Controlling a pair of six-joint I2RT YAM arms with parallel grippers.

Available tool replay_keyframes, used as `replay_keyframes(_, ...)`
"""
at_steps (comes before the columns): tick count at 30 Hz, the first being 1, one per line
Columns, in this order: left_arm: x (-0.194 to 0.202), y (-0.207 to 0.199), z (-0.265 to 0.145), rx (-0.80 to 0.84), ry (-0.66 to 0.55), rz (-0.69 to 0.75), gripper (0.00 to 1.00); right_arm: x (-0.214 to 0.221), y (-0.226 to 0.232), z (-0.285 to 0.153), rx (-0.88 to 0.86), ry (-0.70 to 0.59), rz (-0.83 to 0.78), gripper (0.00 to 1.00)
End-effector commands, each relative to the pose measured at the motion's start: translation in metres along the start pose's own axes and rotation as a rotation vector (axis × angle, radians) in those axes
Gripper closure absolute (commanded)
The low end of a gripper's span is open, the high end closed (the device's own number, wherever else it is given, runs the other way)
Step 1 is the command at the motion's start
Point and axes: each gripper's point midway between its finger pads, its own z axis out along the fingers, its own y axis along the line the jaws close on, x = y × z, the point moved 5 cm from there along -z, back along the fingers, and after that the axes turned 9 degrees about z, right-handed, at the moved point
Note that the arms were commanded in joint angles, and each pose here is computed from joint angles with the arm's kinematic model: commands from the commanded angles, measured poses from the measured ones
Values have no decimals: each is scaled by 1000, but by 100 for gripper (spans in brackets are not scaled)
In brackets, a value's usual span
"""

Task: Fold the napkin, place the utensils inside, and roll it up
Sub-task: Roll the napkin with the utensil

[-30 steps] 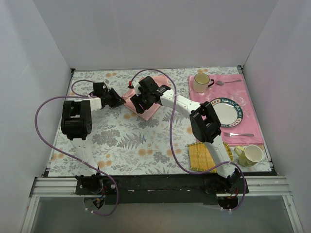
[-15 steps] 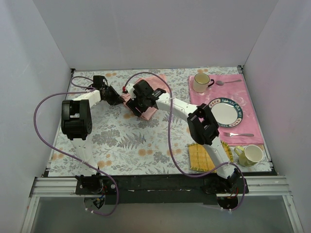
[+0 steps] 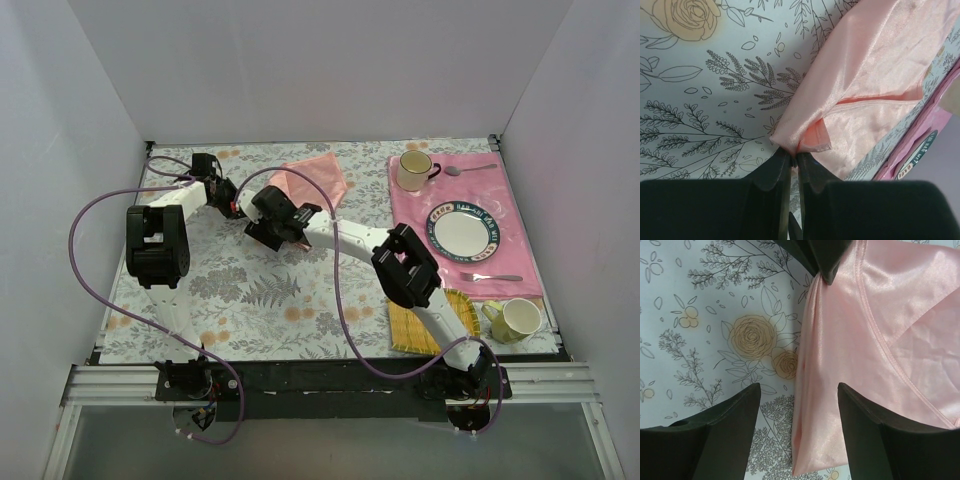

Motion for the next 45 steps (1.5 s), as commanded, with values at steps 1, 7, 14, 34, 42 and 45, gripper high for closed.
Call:
replay_keyframes(1, -6, -12, -5, 26, 4, 18, 100, -4, -10, 14, 113, -42, -47, 29)
replay_keyframes(7, -4, -11, -4, 35, 16, 14, 100, 1, -10, 29, 176, -42, -85, 31)
replay_keyframes(14, -3, -14, -6, 48, 29, 15, 100, -2, -9, 42, 209, -59, -117, 32)
replay_keyframes(34, -7, -15, -6, 55, 69, 31, 100, 27, -22, 56, 295, 26, -152, 50)
replay_keyframes(42, -3, -12, -4, 56, 82, 26, 100, 32, -27, 61, 287, 38, -141, 74)
replay_keyframes(45, -3, -13, -4, 58, 85, 27, 100, 32, -27, 62, 276, 41, -146, 81)
